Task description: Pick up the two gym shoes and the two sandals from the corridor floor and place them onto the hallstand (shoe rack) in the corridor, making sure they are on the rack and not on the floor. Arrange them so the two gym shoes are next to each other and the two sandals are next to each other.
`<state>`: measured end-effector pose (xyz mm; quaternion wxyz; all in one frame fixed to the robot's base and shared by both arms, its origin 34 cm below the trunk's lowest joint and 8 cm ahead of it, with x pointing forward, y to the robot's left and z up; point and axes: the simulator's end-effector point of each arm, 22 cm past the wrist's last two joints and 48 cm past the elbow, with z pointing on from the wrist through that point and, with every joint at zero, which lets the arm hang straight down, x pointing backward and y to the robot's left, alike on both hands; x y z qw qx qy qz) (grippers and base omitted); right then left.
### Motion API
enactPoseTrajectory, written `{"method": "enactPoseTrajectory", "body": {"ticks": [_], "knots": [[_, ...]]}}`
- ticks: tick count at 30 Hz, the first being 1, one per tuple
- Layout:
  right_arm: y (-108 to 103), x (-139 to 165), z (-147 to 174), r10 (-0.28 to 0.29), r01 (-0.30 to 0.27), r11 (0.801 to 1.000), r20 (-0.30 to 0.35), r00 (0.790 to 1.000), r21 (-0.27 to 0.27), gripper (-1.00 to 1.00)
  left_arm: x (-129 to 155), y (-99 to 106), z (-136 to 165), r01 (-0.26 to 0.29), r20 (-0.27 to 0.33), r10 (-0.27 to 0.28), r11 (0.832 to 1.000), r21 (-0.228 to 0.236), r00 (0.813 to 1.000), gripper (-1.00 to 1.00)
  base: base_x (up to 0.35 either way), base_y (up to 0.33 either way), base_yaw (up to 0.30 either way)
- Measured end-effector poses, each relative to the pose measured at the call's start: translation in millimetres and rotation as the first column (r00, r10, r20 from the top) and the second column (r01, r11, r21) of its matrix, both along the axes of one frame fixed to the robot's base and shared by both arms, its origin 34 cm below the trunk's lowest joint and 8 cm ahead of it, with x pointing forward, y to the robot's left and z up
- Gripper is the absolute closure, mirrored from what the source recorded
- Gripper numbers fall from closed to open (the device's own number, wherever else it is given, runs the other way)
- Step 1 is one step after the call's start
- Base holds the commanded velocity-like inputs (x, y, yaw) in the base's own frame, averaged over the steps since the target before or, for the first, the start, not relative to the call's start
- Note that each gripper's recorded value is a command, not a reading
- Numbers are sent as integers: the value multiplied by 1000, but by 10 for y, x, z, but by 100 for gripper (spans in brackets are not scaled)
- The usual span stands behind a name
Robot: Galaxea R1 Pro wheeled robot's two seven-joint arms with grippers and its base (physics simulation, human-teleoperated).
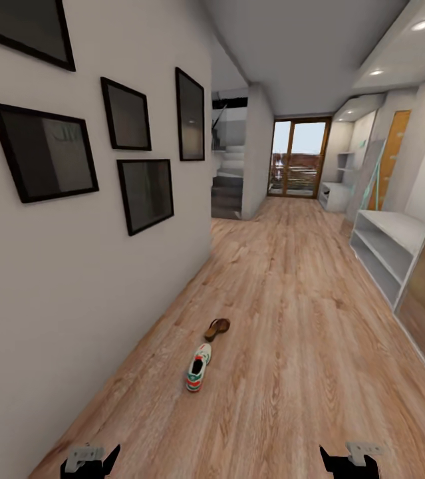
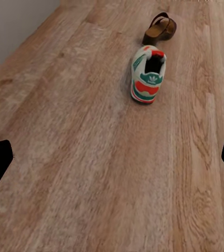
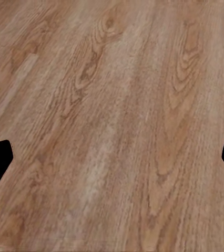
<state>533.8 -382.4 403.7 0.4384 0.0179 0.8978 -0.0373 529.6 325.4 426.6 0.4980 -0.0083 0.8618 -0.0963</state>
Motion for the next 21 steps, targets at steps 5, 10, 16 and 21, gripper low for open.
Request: {"method": "enactPoseTrajectory", "body": {"ticks": [5,10,16,21], "knots": [[1,0,0,0,0,1000,0,1000,0,-100,-1,-1,0,0,0,0,1000,0,1000,-100,282,115,-11],[-3,-1,0,-1,1,1000,0,1000,-1,-100,-1,-12,-3,2,-1,-2,1000,-1,1000,-100,255,16,-1],[-10,6,3,-5,5,1000,2,1000,0,-100,-1,-11,-5,2,-1,-2,1000,-1,1000,-100,46,2,0],[-13,3,0,-7,7,1000,1,1000,0,-100,-2,-9,-8,2,-2,-2,1000,0,1000,-100,7,0,-48]]}}
